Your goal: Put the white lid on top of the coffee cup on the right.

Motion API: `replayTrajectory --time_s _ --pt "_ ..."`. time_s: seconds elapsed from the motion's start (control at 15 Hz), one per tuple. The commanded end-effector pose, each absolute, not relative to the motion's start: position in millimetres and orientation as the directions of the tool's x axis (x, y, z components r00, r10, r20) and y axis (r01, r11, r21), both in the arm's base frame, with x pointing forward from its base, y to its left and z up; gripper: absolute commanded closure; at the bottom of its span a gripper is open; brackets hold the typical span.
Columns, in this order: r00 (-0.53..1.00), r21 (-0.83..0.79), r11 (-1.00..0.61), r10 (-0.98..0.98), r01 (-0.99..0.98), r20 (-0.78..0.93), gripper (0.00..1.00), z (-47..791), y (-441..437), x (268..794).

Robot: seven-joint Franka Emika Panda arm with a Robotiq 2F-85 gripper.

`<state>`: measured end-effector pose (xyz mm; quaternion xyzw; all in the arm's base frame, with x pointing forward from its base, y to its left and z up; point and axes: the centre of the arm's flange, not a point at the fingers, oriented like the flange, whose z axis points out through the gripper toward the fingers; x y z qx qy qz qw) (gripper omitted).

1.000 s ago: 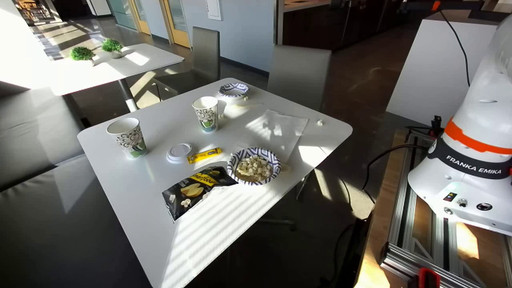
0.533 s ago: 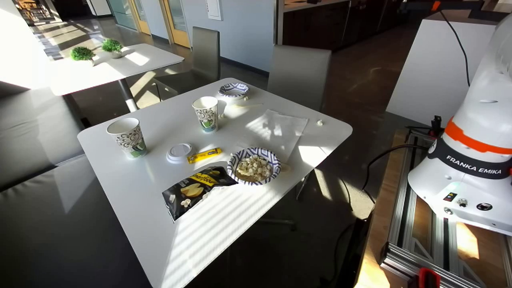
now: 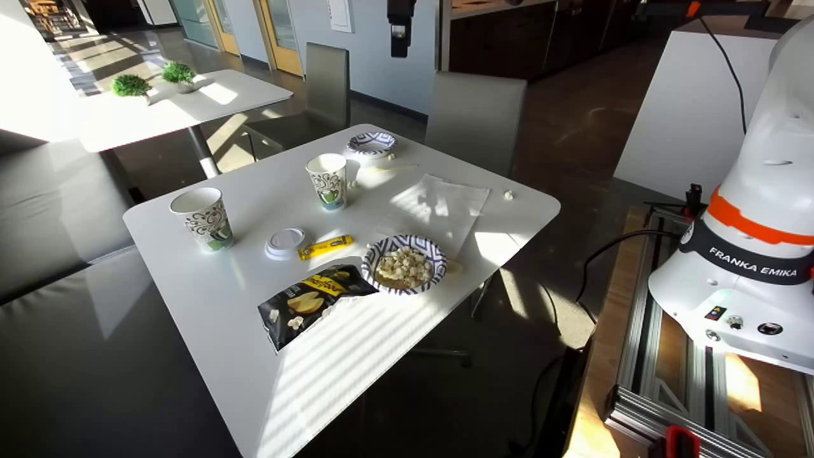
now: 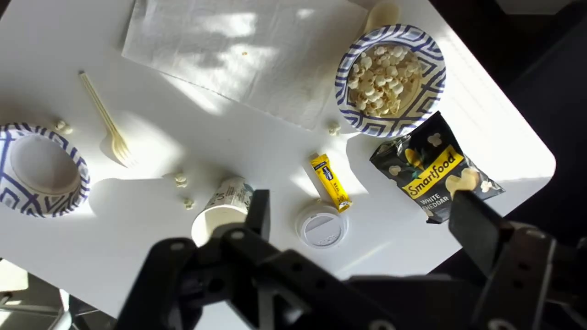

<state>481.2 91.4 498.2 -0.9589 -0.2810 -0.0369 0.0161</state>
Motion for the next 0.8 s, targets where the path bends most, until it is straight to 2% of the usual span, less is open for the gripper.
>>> replayTrajectory --time_s 0.0,0.13,0.4,0.47,0.73 --pt "0.767 0.024 -0.77 0.637 0.637 0.075 0.0 488.9 142.6 538.6" --pt "0.731 0.024 -0.736 0.676 0.677 0.091 0.0 482.7 168.2 553.6" --pt "0.771 0.024 -0.775 0.63 0.631 0.095 0.0 468.1 188.4 582.5" --pt "0.755 0.015 -0.76 0.648 0.65 0.097 0.0 472.0 182.2 557.7" --pt "0.758 0.014 -0.762 0.645 0.647 0.098 0.0 470.4 182.9 563.1"
